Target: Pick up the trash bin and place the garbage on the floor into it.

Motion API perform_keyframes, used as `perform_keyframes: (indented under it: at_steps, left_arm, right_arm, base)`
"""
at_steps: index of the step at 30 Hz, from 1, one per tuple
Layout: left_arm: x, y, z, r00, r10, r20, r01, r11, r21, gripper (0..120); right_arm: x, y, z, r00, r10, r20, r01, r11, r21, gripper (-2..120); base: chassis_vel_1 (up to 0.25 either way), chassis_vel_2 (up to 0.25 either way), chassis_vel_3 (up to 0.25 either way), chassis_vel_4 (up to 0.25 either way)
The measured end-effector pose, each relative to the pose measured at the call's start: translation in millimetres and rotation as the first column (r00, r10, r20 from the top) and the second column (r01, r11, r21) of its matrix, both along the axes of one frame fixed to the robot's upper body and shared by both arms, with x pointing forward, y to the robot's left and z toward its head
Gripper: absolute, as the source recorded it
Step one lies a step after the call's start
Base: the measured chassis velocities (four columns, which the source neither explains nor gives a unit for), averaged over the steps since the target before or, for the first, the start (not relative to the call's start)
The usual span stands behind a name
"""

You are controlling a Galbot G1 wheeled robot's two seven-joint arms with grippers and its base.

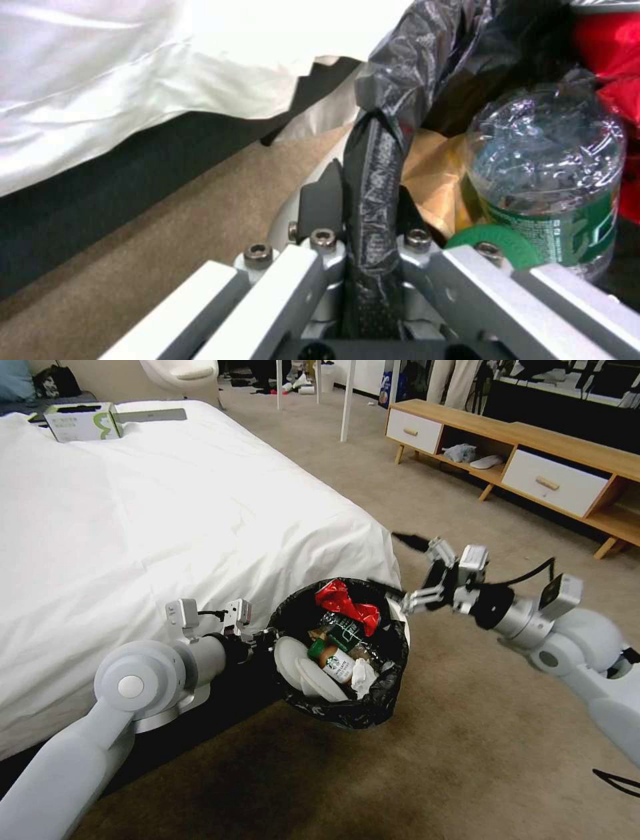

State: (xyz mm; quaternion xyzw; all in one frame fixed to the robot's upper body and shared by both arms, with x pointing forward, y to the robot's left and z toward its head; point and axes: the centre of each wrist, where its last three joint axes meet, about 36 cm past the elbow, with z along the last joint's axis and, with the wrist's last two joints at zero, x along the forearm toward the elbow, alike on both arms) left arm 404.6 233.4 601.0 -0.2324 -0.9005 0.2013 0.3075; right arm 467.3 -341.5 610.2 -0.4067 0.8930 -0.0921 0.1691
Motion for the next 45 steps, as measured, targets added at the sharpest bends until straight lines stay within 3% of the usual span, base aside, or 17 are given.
perform_keyframes:
  at_steps: [1, 3, 4, 6, 7, 8, 9, 10, 11, 13, 14, 16, 17, 19, 35, 45]
  left_arm:
    - [0.0, 0.0, 0.0, 1.0, 0.0, 0.0, 0.0, 1.0, 0.0, 2]
    - [-4.0, -2.4, 1.2, 1.0, -0.013, 0.01, 0.013, 1.0, 0.0, 2]
    - [-4.0, -2.4, 1.2, 1.0, -0.013, 0.01, 0.013, 1.0, 0.0, 2]
    - [-7.3, -4.2, 1.7, 1.0, -0.022, 0.02, 0.022, 1.0, 0.002, 2]
    - [-7.3, -4.2, 1.7, 1.0, -0.022, 0.02, 0.022, 1.0, 0.002, 2]
    - [-8.7, -4.8, 2.4, 0.999, -0.026, 0.026, 0.026, 1.0, 0.002, 2]
    - [-10.2, -5.4, 3.6, 0.999, -0.03, 0.032, 0.03, 1.0, 0.003, 2]
    - [-10.2, -5.4, 3.6, 0.999, -0.03, 0.032, 0.03, 1.0, 0.003, 2]
    - [-10.9, -5.6, 4.3, 0.999, -0.034, 0.037, 0.034, 0.999, 0.003, 2]
    - [-11.7, -5.5, 6.0, 0.998, -0.037, 0.044, 0.037, 0.999, 0.004, 2]
    - [-11.7, -5.5, 6.0, 0.998, -0.037, 0.044, 0.037, 0.999, 0.004, 2]
    - [-12.5, -5.2, 8.1, 0.998, -0.037, 0.053, 0.037, 0.999, 0.005, 2]
    - [-12.5, -5.2, 8.1, 0.998, -0.037, 0.053, 0.037, 0.999, 0.005, 2]
    - [-12.7, -4.2, 9.2, 0.998, -0.035, 0.059, 0.035, 0.999, 0.008, 2]
    - [-9.5, 9.7, 13.5, 0.996, 0.004, 0.09, -0.007, 1.0, 0.03, 2]
    - [-16.5, 10.7, 9.6, 0.997, 0.0, 0.073, -0.002, 0.999, 0.039, 2]
  right_arm:
    - [0, 0, 0, 1.0, 0.0, 0.0, 0.0, 1.0, 0.0, 100]
    - [0, -8, 11, 0.973, -0.228, -0.022, 0.228, 0.974, 0.007, 100]
    - [0, -8, 11, 0.973, -0.228, -0.022, 0.228, 0.974, 0.007, 100]
    - [-2, -11, 16, 0.883, -0.459, -0.093, 0.463, 0.886, 0.026, 100]
    - [-2, -11, 16, 0.883, -0.459, -0.093, 0.463, 0.886, 0.026, 100]
    - [-4, -8, 16, 0.809, -0.567, -0.157, 0.578, 0.816, 0.029, 100]
    - [-9, -1, 15, 0.693, -0.673, -0.258, 0.7, 0.714, 0.018, 100]
    - [-9, -1, 15, 0.693, -0.673, -0.258, 0.7, 0.714, 0.018, 100]
    - [-13, 4, 15, 0.608, -0.72, -0.334, 0.762, 0.648, -0.01, 100]
    - [-18, 7, 13, 0.509, -0.751, -0.421, 0.809, 0.584, -0.064, 100]
    - [-18, 7, 13, 0.509, -0.751, -0.421, 0.809, 0.584, -0.064, 100]
    - [-24, 6, 8, 0.433, -0.766, -0.475, 0.83, 0.544, -0.121, 100]
    - [-24, 6, 8, 0.433, -0.766, -0.475, 0.83, 0.544, -0.121, 100]
    - [-31, 4, 2, 0.373, -0.773, -0.514, 0.837, 0.519, -0.173, 100]
    - [-70, -40, -51, 0.269, -0.852, -0.449, 0.848, 0.431, -0.309, 100]
    - [-84, -60, -104, 0.196, -0.871, -0.45, 0.879, 0.359, -0.314, 100]
  base:
    - [0.0, 0.0, 0.0, 0.0]
    - [0.0, 0.0, 0.0, 0.0]
    - [0.0, 0.0, 0.0, 0.0]
    - [0.0, 0.0, 0.0, 0.0]
    - [0.0, 0.0, 0.0, 0.0]
    - [0.0, 0.0, 0.0, 0.0]
    - [0.0, 0.0, 0.0, 0.0]
    - [0.0, 0.0, 0.0, 0.0]
    - [0.0, 0.0, 0.0, 0.0]
    - [0.0, 0.0, 0.0, 0.0]
    - [0.0, 0.0, 0.0, 0.0]
    - [0.0, 0.0, 0.0, 0.0]
    - [0.0, 0.0, 0.0, 0.0]
    - [0.0, 0.0, 0.0, 0.0]
    - [0.0, 0.0, 0.0, 0.0]
    - [0.0, 0.0, 0.0, 0.0]
